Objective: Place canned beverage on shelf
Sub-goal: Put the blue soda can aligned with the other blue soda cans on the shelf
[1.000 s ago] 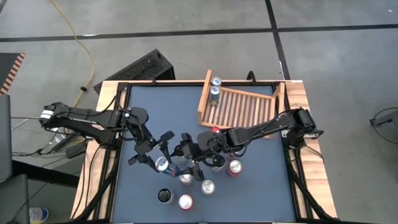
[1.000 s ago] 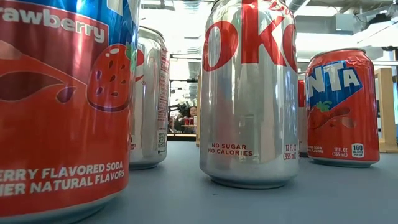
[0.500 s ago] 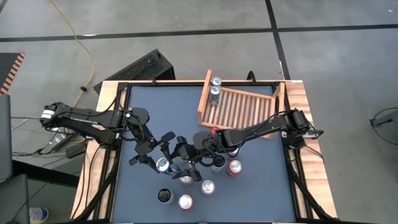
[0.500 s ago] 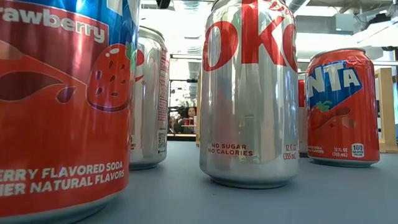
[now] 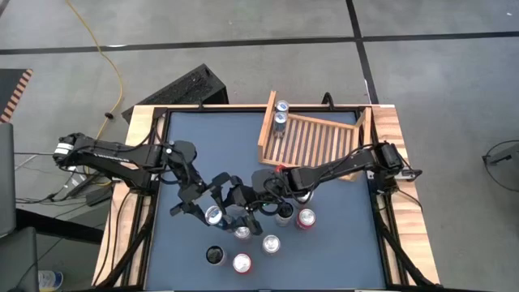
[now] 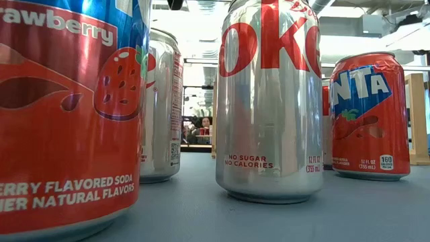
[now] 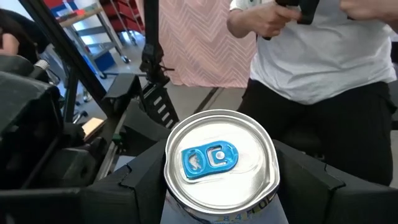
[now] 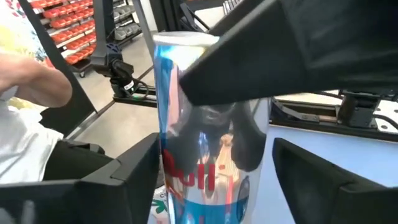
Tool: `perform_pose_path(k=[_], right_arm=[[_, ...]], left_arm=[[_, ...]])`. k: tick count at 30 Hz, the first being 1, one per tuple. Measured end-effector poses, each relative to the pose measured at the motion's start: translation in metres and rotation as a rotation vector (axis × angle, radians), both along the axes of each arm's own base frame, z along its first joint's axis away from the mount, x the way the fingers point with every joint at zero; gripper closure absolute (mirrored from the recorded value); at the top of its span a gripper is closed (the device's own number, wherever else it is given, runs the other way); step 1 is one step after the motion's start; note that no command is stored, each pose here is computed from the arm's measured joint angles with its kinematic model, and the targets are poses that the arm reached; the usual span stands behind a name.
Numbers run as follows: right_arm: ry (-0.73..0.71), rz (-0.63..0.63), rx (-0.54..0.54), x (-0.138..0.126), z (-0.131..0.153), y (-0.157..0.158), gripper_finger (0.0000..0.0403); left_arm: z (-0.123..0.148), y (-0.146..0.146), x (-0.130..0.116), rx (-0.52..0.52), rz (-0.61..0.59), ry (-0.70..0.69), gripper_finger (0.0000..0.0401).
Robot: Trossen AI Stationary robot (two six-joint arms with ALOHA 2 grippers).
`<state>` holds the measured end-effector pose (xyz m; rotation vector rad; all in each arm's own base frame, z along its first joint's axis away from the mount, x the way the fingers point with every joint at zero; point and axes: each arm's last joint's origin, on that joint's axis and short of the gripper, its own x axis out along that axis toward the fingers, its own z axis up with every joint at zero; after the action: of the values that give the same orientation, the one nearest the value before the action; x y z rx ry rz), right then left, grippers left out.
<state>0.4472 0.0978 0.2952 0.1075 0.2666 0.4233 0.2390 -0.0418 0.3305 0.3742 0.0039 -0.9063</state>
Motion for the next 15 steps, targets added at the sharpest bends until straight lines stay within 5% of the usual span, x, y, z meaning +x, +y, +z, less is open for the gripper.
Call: perform_pose_path(k=[15], right_arm=[[0.002, 0.014, -0.004, -0.0009, -0.0002, 0.0029, 0.0253]], left_arm=[[0.0001, 0.0, 0.0001, 0.0, 0.005, -0.001, 0.0176]])
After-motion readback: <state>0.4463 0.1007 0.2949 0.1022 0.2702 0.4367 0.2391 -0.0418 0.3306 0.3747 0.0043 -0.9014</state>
